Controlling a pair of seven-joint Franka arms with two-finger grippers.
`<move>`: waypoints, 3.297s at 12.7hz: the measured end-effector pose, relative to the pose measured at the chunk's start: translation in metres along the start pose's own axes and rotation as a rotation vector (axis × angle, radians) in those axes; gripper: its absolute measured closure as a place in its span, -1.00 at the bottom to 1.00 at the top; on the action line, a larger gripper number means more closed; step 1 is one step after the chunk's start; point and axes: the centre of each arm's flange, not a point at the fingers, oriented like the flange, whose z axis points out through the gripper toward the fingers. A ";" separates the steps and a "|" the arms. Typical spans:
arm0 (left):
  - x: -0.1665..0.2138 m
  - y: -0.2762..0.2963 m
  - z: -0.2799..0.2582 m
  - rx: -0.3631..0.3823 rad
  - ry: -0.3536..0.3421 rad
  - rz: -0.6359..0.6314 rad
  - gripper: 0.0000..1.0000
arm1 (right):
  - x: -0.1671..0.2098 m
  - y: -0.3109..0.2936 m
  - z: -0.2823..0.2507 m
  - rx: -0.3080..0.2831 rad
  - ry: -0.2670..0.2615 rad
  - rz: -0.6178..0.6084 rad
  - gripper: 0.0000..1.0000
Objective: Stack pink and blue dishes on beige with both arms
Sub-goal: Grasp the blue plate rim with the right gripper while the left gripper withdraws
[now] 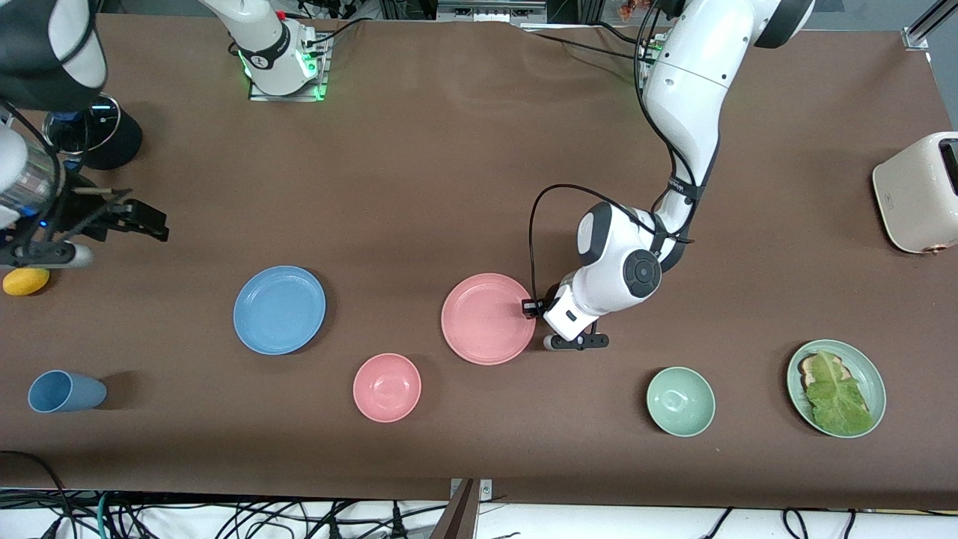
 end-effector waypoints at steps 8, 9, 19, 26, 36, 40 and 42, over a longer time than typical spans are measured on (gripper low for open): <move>0.005 0.007 -0.009 -0.012 0.018 0.004 0.50 | 0.020 0.013 0.057 0.019 -0.070 -0.103 -1.00; 0.006 0.008 -0.011 -0.014 0.023 0.005 0.50 | 0.023 0.017 0.069 0.022 -0.088 -0.096 -1.00; 0.006 0.006 -0.101 0.183 -0.065 0.142 0.28 | 0.022 0.022 0.250 0.007 -0.013 -0.082 -0.98; 0.026 -0.039 -0.174 0.302 -0.134 0.269 0.18 | 0.030 0.021 0.314 0.015 0.016 -0.060 -0.89; 0.056 -0.186 -0.270 0.287 -0.207 0.201 -0.08 | 0.028 0.019 0.326 0.040 0.003 -0.034 0.20; 0.056 -0.223 -0.301 0.280 -0.200 0.141 -0.94 | 0.030 0.019 0.324 0.042 0.010 -0.032 0.86; 0.057 -0.242 -0.311 0.274 -0.194 0.112 -1.00 | 0.032 0.019 0.319 0.042 0.018 -0.034 0.91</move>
